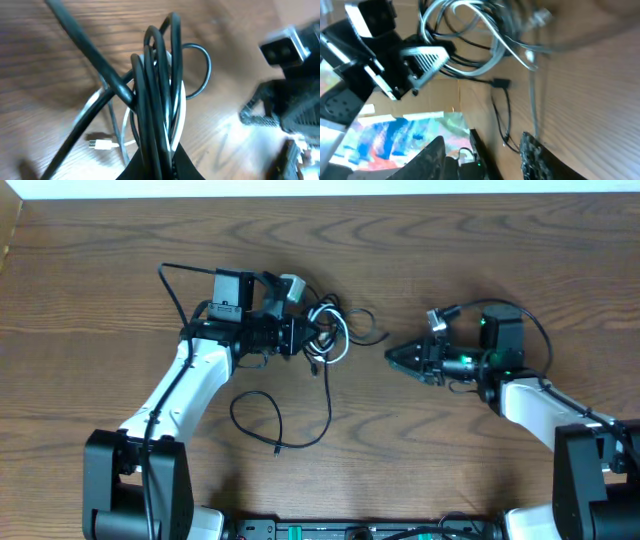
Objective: Untangle cables
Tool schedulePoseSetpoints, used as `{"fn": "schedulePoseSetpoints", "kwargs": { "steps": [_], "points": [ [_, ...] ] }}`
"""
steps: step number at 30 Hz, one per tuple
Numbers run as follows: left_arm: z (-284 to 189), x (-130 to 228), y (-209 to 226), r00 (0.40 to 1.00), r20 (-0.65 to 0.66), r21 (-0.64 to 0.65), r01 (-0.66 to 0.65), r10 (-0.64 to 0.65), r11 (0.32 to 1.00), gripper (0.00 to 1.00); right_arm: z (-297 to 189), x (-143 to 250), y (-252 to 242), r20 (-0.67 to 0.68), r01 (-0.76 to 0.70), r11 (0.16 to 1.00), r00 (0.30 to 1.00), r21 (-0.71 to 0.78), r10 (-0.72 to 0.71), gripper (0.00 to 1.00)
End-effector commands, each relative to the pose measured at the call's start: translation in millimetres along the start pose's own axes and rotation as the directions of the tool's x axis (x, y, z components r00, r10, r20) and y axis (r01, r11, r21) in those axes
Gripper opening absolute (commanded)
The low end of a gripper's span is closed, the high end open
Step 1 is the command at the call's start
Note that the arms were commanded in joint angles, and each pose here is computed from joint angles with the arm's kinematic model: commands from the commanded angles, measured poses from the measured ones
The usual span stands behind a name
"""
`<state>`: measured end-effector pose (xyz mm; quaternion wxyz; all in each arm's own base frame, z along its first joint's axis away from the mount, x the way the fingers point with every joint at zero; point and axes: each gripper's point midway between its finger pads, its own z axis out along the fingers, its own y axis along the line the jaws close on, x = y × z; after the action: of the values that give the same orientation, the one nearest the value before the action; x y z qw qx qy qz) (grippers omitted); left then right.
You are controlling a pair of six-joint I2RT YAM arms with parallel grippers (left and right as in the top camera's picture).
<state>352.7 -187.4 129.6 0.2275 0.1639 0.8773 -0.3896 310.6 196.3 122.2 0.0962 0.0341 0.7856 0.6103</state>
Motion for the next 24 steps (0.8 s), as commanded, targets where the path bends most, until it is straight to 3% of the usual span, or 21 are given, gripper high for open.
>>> {"fn": "schedulePoseSetpoints", "kwargs": {
  "steps": [1, 8, 13, 18, 24],
  "points": [
    [-0.3, 2.4, -43.6, 0.989, 0.01, 0.215, -0.145, 0.147, 0.966, 0.08, 12.4, -1.9, 17.0, -0.005, -0.049, 0.998, 0.999, -0.035, 0.049, 0.41],
    [-2.4, 3.6, -58.1, 0.986, 0.019, 0.293, -0.161, 0.163, 0.942, 0.08, 38.9, -21.0, 60.6, 0.12, -0.018, 0.994, 0.992, -0.112, 0.032, 0.43],
    [-10.9, 5.8, -80.1, 0.987, 0.027, 0.422, -0.156, 0.159, 0.893, 0.07, 58.6, -24.9, 56.1, 0.217, -0.035, 0.998, 0.975, -0.06, 0.048, 0.34],
    [-11.0, 5.9, -80.6, 0.986, 0.03, 0.424, -0.163, 0.166, 0.891, 0.07, 62.4, -37.4, 51.9, 0.324, -0.039, 0.999, 0.945, -0.024, 0.044, 0.33],
    [-11.1, 6.2, -80.5, 0.985, 0.031, 0.424, -0.165, 0.168, 0.891, 0.07, 57.2, -46.0, 53.5, 0.361, -0.04, 0.999, 0.931, -0.033, 0.05, 0.3]
  ]
}}
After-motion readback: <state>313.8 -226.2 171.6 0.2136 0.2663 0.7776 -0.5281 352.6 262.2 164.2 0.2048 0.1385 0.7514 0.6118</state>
